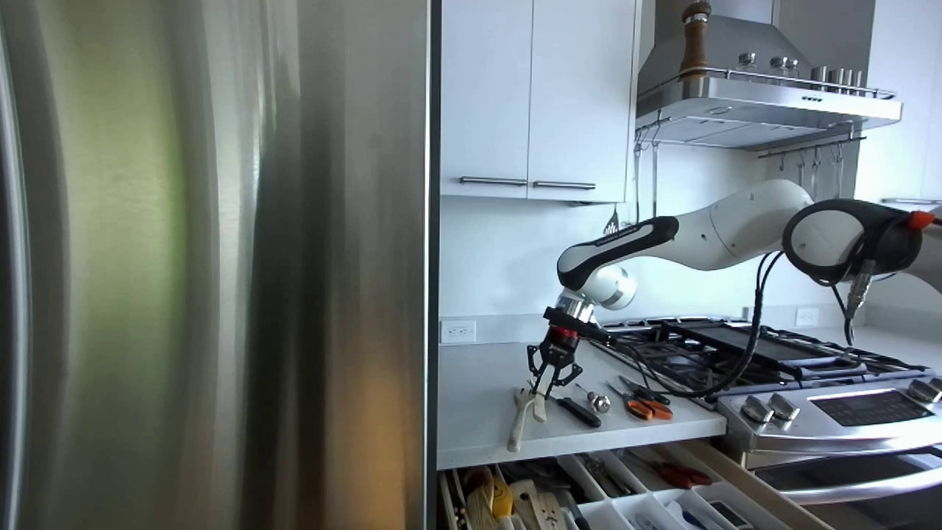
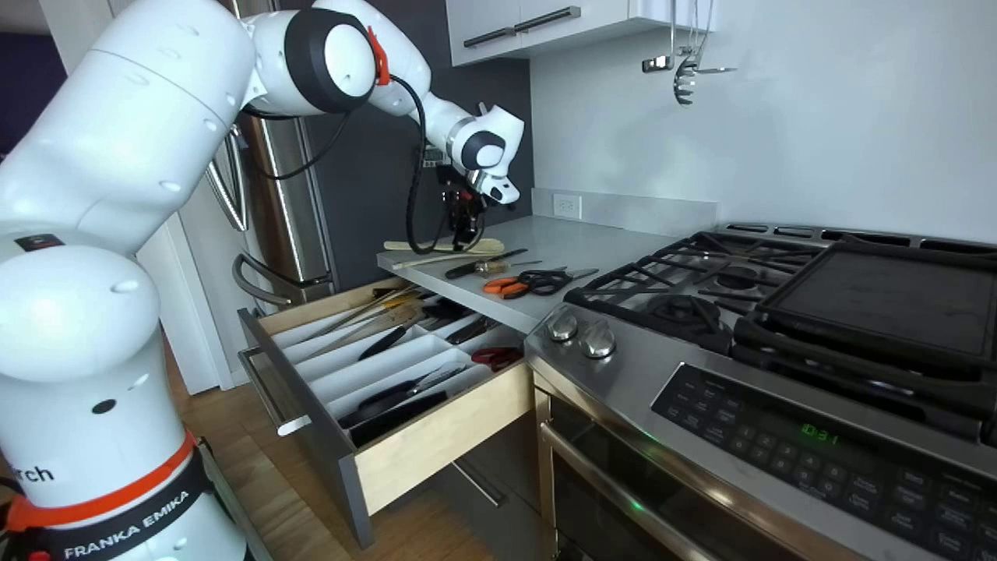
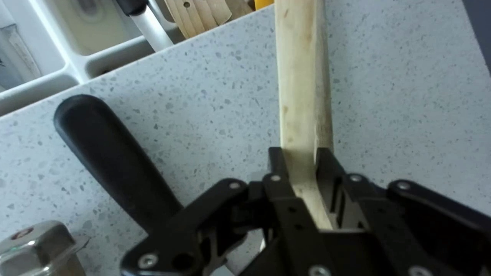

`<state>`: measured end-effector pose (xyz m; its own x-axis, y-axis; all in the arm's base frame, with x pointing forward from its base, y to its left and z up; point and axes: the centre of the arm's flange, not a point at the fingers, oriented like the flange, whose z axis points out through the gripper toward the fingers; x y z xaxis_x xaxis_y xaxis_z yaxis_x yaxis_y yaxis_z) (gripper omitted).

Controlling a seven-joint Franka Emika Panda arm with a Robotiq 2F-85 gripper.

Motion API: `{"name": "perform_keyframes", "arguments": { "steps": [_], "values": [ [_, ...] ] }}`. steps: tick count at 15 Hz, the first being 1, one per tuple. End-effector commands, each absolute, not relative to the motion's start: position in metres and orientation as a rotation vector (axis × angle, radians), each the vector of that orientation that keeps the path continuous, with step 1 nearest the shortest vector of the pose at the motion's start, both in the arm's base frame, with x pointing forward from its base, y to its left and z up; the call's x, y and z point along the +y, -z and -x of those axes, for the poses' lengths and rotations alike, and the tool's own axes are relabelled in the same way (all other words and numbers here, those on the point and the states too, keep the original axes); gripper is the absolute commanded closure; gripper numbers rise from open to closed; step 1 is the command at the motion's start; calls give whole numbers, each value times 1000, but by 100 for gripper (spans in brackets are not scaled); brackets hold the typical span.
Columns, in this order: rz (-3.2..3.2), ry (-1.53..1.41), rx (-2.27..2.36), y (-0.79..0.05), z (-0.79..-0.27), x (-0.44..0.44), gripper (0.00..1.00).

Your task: Pick up one wooden spoon from the open drawer and put it on the kitchen counter

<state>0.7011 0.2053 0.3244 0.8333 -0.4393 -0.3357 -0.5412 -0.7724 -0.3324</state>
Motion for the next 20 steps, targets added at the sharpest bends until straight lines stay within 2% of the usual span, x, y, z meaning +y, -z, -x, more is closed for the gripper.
{"name": "perform_keyframes", "arguments": {
  "steps": [1,7,8,10,14,16,20],
  "values": [
    [2624,-347,697,-311,-724,211,94],
    [2649,-335,693,-299,-728,209,94],
    [2650,-338,691,-299,-729,209,49],
    [2650,-338,691,-299,-729,209,43],
    [2645,-323,688,-316,-724,207,12],
    [2652,-343,691,-334,-715,207,1],
    [2735,-464,730,-368,-674,207,0]
  ]
}}
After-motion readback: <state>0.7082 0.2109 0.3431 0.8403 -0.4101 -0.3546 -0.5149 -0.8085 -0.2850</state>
